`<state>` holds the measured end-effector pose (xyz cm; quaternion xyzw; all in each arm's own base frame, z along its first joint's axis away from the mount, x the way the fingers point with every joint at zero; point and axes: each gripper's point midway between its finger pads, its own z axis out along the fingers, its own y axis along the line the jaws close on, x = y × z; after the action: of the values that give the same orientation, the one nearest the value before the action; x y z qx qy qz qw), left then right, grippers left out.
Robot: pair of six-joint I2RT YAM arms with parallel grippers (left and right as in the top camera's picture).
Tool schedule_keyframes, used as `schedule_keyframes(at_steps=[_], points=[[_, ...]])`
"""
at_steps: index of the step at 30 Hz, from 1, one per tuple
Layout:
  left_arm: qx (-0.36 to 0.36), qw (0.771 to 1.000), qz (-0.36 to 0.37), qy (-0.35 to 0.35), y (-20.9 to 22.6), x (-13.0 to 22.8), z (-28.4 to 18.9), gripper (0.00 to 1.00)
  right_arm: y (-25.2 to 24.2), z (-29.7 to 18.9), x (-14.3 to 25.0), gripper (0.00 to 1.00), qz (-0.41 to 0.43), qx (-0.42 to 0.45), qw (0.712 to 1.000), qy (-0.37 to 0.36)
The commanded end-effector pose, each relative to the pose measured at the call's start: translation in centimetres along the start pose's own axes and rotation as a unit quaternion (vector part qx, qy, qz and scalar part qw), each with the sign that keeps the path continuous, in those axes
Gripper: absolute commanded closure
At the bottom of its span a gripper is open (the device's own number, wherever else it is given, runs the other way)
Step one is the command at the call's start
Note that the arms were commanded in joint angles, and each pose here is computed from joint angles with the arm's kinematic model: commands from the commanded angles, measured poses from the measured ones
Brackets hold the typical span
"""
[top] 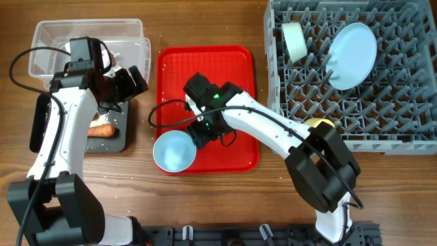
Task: Sort waste into correct bins and load items into the dishwasher rack
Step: 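Grasp the small blue bowl on the red tray with the right gripper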
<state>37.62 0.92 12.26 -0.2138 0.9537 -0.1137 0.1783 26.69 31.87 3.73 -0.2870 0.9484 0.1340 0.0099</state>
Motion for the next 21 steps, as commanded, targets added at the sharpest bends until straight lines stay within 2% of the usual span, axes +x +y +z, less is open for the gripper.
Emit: schedule_keyframes(at_steps=[1,8,12,17,20,21], points=[[0.001,1.0,-0.004,-0.01,-0.1,-0.5,-0.5,0.0,-0.5,0.5,0.0,0.35,0.011,0.015,1.0,-0.018],[0.001,1.0,-0.004,-0.01,-0.1,-0.5,-0.5,0.0,-0.5,1.0,-0.5,0.4,0.009,0.01,0.999,-0.034],[0.001,1.0,-0.004,-0.01,-0.1,-0.5,-0.5,0.0,0.8,0.9,-0.4,0.41,-0.025,-0.025,0.999,-0.028],[0.001,1.0,-0.004,-0.01,-0.1,-0.5,-0.5,0.0,2.0,0.9,0.5,0.51,-0.067,-0.059,0.996,-0.011],[0.001,1.0,-0.004,-0.01,-0.1,-0.5,-0.5,0.0,2.3,0.8,1.4,0.65,-0.082,-0.07,0.994,0.005],[0.001,1.0,-0.004,-0.01,-0.1,-0.5,-0.5,0.0,2.2,0.8,1.5,0.83,-0.081,-0.069,0.994,0.007]])
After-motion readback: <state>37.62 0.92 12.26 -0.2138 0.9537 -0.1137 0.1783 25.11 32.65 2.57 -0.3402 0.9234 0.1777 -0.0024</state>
